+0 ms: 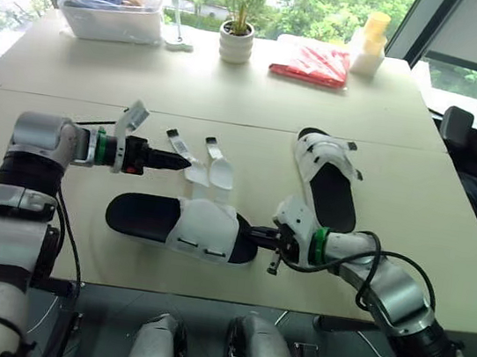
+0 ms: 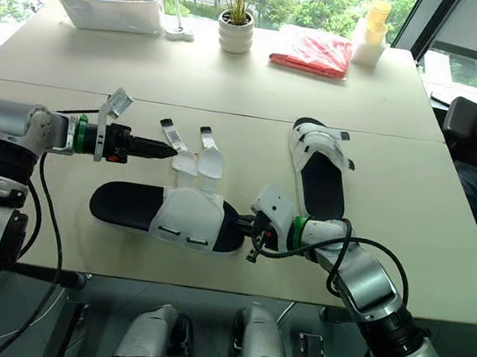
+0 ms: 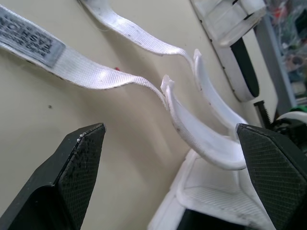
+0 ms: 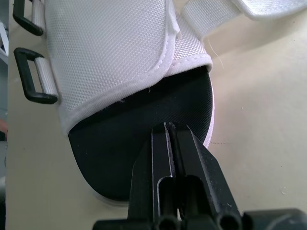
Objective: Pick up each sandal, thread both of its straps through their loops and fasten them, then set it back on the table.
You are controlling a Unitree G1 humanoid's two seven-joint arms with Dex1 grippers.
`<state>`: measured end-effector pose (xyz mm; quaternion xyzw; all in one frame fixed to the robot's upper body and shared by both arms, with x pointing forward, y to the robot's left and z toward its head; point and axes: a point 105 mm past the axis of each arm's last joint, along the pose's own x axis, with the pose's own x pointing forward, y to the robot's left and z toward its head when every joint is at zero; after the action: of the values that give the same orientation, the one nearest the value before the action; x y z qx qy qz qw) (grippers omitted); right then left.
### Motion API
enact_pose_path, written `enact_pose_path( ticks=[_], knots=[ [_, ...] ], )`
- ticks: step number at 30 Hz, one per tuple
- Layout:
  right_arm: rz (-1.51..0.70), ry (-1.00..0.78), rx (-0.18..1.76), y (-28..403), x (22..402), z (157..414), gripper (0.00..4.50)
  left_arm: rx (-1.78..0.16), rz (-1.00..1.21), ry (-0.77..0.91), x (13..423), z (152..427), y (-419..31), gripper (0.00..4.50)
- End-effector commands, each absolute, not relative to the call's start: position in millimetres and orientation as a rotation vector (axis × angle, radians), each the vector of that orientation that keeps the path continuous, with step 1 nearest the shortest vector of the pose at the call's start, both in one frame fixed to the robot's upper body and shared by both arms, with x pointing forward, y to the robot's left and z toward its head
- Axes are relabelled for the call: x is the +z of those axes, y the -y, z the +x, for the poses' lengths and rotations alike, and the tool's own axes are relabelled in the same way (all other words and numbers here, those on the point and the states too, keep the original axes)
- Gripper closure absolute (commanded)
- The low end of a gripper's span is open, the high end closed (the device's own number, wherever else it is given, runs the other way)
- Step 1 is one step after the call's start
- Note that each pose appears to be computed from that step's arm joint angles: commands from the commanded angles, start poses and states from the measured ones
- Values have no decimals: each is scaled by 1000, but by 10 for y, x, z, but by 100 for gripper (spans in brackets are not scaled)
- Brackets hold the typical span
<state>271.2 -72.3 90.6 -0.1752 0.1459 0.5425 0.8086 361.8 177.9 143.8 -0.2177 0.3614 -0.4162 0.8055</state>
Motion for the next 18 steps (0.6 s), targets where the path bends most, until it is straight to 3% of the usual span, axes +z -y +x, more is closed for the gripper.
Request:
enact_pose_path(
  ticks=[1, 12, 18],
  knots=[
    [-420, -274, 1186, 729, 981, 2708, 446, -799, -540, -746, 1500, 3760, -1802, 0],
    [-469, -253, 1200, 740, 1030, 2757, 446, -596, -694, -752, 1371, 4046, -1711, 0],
    [-486, -251, 1215, 725, 1018, 2743, 446, -561, -744, -820, 1204, 4038, -1578, 0]
  ],
)
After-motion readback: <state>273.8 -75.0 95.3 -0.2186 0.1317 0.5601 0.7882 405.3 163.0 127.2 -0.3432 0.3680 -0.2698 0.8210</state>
